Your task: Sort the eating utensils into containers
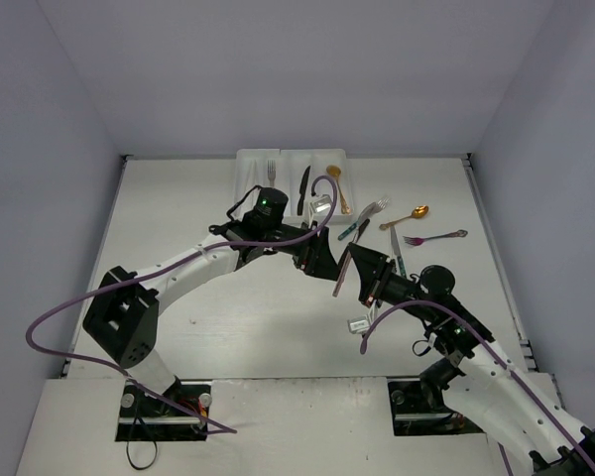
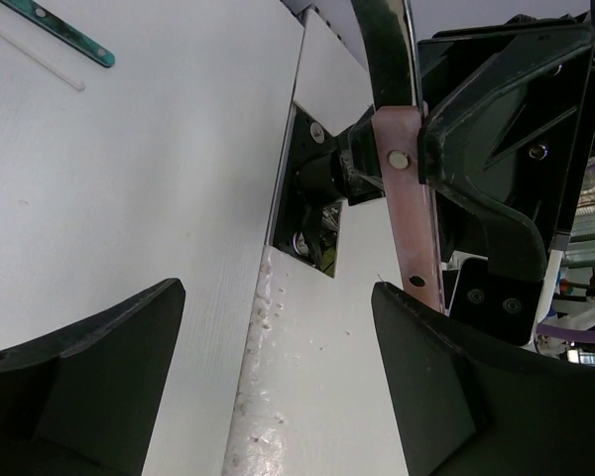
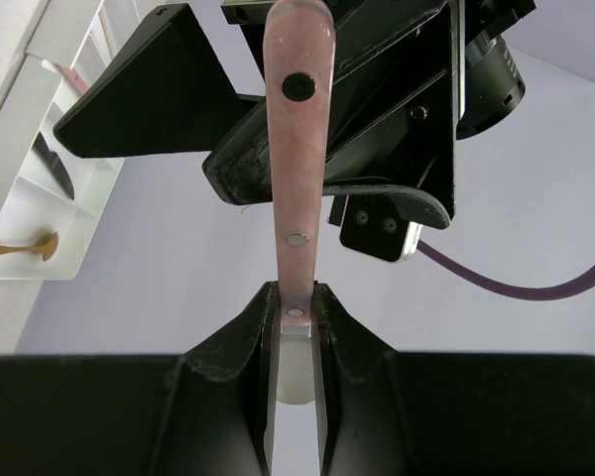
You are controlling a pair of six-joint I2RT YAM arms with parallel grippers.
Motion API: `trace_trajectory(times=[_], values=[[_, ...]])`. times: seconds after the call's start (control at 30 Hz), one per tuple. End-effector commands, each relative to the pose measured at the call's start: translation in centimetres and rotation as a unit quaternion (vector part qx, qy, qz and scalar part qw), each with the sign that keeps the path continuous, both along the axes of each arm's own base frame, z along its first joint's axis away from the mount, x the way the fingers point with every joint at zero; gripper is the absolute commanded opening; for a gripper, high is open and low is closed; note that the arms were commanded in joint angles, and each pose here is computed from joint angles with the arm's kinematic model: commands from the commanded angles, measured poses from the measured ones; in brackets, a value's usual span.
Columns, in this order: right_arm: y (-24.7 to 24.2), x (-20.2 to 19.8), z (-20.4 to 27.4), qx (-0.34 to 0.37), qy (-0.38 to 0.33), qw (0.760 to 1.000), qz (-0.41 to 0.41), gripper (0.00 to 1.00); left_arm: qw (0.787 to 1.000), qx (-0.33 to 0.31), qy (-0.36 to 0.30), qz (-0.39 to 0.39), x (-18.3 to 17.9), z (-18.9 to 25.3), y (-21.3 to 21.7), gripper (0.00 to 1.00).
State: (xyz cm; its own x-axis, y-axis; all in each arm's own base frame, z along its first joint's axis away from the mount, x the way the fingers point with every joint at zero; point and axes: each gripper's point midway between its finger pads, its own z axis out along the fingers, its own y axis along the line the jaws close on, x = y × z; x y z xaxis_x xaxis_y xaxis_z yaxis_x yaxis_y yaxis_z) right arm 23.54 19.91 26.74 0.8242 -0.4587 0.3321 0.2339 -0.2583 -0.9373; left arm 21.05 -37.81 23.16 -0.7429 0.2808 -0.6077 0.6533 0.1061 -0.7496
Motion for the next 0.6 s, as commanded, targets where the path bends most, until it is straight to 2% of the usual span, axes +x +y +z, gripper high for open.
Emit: trace_trajectory(times=[0.0,0.37,0.57], values=[[0.4,-0.6,3.6,0.003,-0.100,0.995,0.014,0.00,0.996,-0.064,-0.054,-0.024,-0.4,4.6,-0.5,0.75],[0.2,-0.7,3.5,0.005,-0.097,0.995,0.011,0.00,0.992,-0.087,-0.084,0.023,2.9,7.5,2.9,0.75],[0.6,-0.2,3.1,-0.008,-0.097,0.995,0.012,0.00,0.991,-0.105,-0.088,-0.010,1.6,8.9,3.0,0.74]])
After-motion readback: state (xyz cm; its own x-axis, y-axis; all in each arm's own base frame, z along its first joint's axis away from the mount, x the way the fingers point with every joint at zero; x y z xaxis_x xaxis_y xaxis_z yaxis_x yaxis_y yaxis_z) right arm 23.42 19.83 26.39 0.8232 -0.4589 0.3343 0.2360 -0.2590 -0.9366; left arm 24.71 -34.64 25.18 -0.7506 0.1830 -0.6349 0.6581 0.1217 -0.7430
